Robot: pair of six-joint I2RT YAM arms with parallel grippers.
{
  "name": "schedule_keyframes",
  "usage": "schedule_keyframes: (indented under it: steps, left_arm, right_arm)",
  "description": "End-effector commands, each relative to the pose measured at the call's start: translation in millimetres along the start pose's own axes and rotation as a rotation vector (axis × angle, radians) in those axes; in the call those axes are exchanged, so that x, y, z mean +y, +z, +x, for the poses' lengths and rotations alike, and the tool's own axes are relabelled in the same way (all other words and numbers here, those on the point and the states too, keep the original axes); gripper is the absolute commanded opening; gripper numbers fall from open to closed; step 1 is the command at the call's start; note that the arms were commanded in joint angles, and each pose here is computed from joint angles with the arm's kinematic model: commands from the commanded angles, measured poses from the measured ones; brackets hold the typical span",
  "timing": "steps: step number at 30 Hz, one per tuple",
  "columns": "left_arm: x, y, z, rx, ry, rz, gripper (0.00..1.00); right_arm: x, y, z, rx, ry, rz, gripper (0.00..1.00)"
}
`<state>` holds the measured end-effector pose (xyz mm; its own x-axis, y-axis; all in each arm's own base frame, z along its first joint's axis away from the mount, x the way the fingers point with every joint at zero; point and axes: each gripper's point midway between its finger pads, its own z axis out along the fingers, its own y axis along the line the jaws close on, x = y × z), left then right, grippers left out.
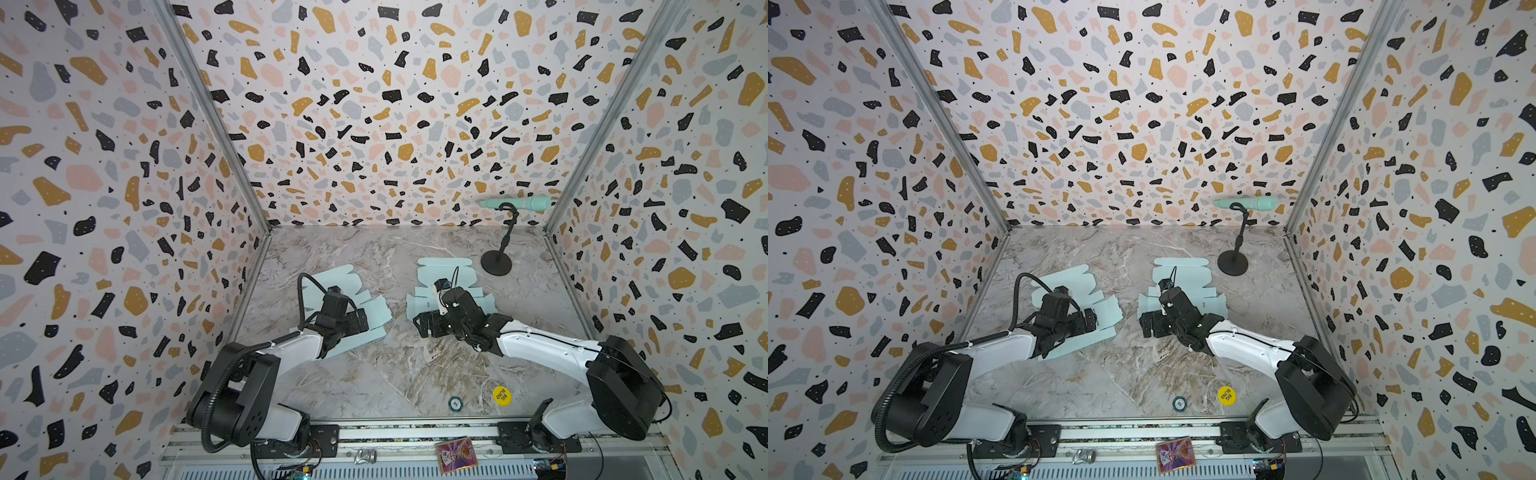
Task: Fold the paper box
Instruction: 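Reach both grippers forward toward the two mint-green box blanks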
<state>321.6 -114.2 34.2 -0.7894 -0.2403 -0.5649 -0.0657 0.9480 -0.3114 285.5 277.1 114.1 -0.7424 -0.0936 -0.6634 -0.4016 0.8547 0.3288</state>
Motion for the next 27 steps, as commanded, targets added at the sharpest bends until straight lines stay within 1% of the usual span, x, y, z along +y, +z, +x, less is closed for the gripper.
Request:
schedule_keyframes:
  steps: [1, 5, 9, 15, 19, 22, 25, 27]
  left_arm:
    - [0, 4, 11, 0.002, -0.008, -0.01, 1.0]
    - [-6, 8, 29, 0.03, 0.007, -0.004, 1.0]
    - [-20, 8, 44, 0.042, 0.01, 0.02, 1.0]
    - [-65, 5, 64, 0.069, 0.003, 0.126, 1.0]
    - [-103, -4, 52, 0.046, -0.032, 0.26, 1.0]
    - [-119, -20, 36, 0.024, -0.013, 0.307, 1.0]
    - [-106, -31, 16, -0.014, 0.032, 0.252, 1.0]
    - [-87, -29, 4, -0.038, 0.049, 0.203, 1.0]
  right_arm:
    - [0, -19, -23, -0.071, 0.005, -0.019, 0.99]
    - [-17, -27, -28, -0.08, 0.032, 0.001, 0.99]
    - [-30, -37, -34, -0.098, 0.052, 0.015, 0.99]
    - [-44, -44, -32, -0.102, 0.059, 0.046, 0.99]
    - [-48, -42, -27, -0.081, 0.056, 0.056, 0.99]
    - [-41, -40, -24, -0.06, 0.042, 0.036, 0.99]
    - [-21, -35, -15, -0.025, 0.006, 0.011, 0.99]
    - [0, -28, -4, 0.014, -0.003, -0.039, 0.99]
